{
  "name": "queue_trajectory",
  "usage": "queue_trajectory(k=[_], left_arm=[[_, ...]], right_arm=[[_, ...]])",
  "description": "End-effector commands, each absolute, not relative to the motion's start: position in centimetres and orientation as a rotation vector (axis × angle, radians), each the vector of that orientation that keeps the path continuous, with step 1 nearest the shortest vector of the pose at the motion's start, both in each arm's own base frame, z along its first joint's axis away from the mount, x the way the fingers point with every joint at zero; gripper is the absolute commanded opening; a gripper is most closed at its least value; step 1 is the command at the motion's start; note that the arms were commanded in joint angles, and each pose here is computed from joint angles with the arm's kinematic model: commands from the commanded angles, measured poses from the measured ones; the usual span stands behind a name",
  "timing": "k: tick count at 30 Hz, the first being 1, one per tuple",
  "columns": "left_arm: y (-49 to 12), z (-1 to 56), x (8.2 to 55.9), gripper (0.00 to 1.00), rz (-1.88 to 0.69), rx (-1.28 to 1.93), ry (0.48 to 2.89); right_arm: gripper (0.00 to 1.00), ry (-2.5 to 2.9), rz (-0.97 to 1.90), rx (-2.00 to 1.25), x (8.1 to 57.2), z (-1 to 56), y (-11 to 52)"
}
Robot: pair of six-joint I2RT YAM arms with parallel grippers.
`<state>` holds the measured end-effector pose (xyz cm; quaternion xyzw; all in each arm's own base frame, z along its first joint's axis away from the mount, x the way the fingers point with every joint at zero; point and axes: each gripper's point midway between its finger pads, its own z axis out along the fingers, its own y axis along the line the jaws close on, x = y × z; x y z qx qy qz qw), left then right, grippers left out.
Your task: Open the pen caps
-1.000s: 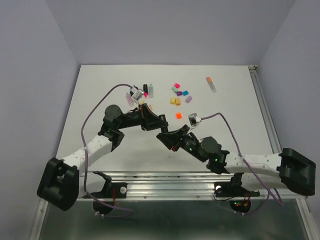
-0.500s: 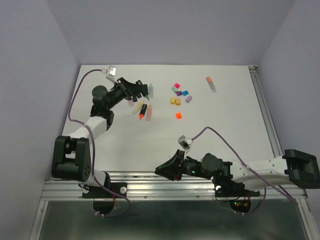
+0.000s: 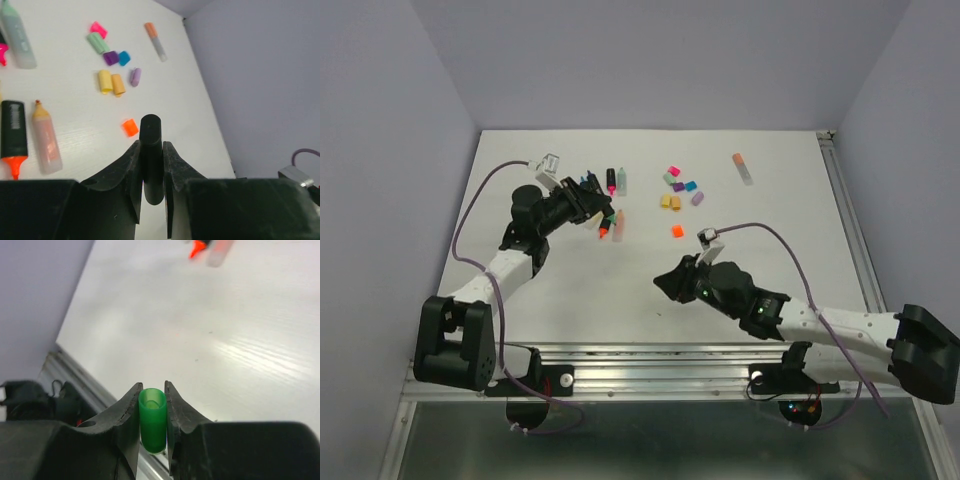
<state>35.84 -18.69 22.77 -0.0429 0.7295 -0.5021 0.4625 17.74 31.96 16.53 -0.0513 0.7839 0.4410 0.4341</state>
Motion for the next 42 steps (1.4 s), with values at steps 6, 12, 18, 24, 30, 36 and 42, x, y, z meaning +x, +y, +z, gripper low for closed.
queue_trajectory(k=[6,12,18,24,30,36,42], left_arm=[[-16.1,14.7,37.0,0.0,-0.638,-0.25,2.147],[-17.4,12.7,39.5,0.0,-0.49,-0.227,2.239],[-18.4,11.4,42.2,0.0,-0.388,-0.202,2.297],[-19.0,10.2,45.0,0.0,-0.3,-0.142,2.345],[-19.9,10.0,47.1,0.0,-0.256,-0.095,2.365],[-20.3,9.3,48.6,0.0,-0.219,-0.038,2.385],[-20.0,8.3,49.7,0.0,-0.149,-0.044,2.429]], right_arm=[[0.01,2.079,0.572,0.177,30.4,14.0,25.5],[0.01,2.101,0.384,0.245,36.3,12.5,22.7],[0.07,2.153,0.248,0.262,40.3,10.1,20.5],[0.14,2.237,0.119,0.205,42.9,7.4,19.5],[0.28,2.269,0.13,0.197,44.0,6.1,19.8],[0.53,2.249,0.088,0.224,44.8,6.7,19.4],[0.73,2.231,0.098,0.215,45.1,8.2,19.5]])
